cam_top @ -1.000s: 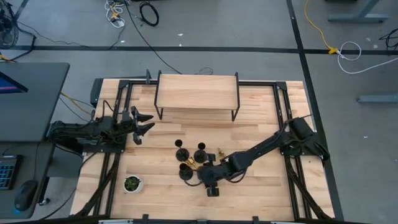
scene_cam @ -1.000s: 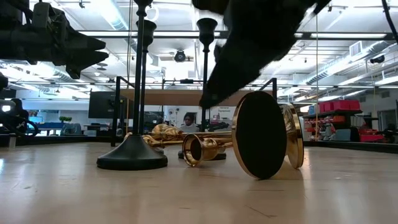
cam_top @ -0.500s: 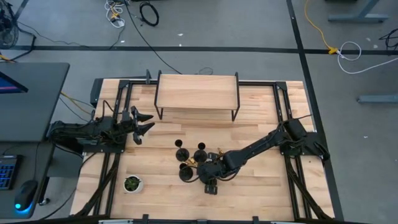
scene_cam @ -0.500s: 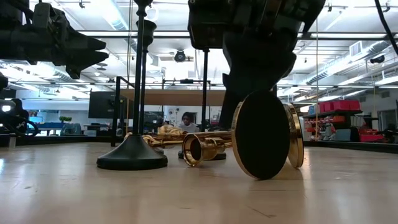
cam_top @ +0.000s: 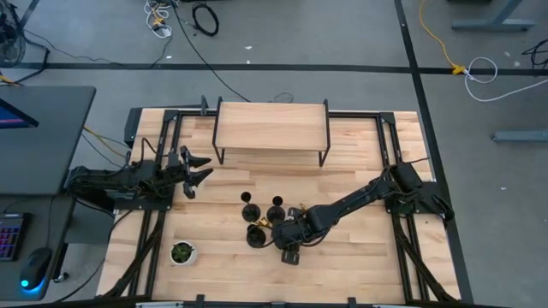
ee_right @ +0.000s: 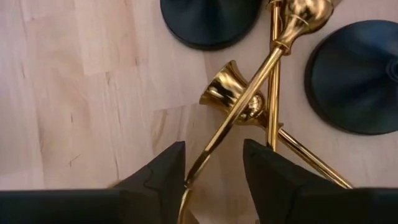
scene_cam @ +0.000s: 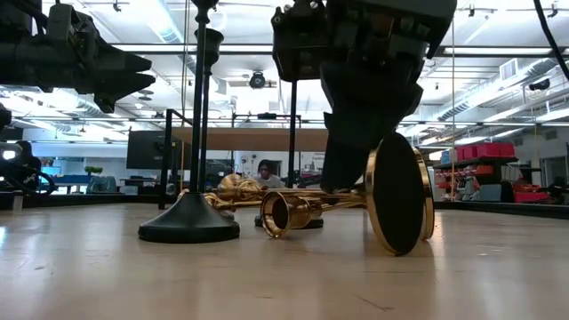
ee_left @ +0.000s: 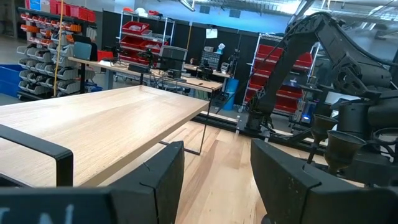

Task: Pick & Place candle stick holders
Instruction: Put the bottom gold candle holder on the shelf

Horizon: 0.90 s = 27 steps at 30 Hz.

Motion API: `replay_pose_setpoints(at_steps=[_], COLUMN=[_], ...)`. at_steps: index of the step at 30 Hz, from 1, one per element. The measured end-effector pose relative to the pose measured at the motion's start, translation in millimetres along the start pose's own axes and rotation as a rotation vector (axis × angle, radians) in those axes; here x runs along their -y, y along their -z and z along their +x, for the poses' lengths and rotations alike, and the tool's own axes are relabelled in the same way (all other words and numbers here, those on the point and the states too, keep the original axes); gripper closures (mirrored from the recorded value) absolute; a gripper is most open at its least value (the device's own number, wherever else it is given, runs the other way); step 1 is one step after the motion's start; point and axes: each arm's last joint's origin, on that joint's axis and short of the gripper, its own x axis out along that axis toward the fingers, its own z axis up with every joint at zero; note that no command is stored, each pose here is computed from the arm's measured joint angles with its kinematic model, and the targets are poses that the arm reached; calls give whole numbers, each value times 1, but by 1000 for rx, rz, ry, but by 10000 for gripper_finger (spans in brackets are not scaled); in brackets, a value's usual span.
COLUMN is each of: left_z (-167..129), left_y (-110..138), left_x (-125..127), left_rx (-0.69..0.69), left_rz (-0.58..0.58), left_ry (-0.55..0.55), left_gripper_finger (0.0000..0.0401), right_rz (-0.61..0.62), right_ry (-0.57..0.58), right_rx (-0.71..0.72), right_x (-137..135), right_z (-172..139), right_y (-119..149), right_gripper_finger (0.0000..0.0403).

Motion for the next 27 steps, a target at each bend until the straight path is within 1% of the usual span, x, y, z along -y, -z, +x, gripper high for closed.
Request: replay_pose_setpoints(at_steps=[8,15,19,21,27], left_z=[0,0,0,0,0], left_y=[0,0,0,0,0], left_x=[0,0,0,0,0], left_rx=[0,0,0,0,0], left_rz=[0,0,0,0,0], left_ry=[0,0,0,0,0], left_gripper_finger=[213,213,213,213,213], right_rz=[-13,-42,-35,-39,-42], right_ry=[7,-7,-3,-1,26], right_rx=[-15,-36,-40,-47,-50], right_x=[1,2,5,6,8], right_z=[0,10,11,9,6], right_y=[1,1,0,0,2], right_gripper_finger=[322,360,387,394,396])
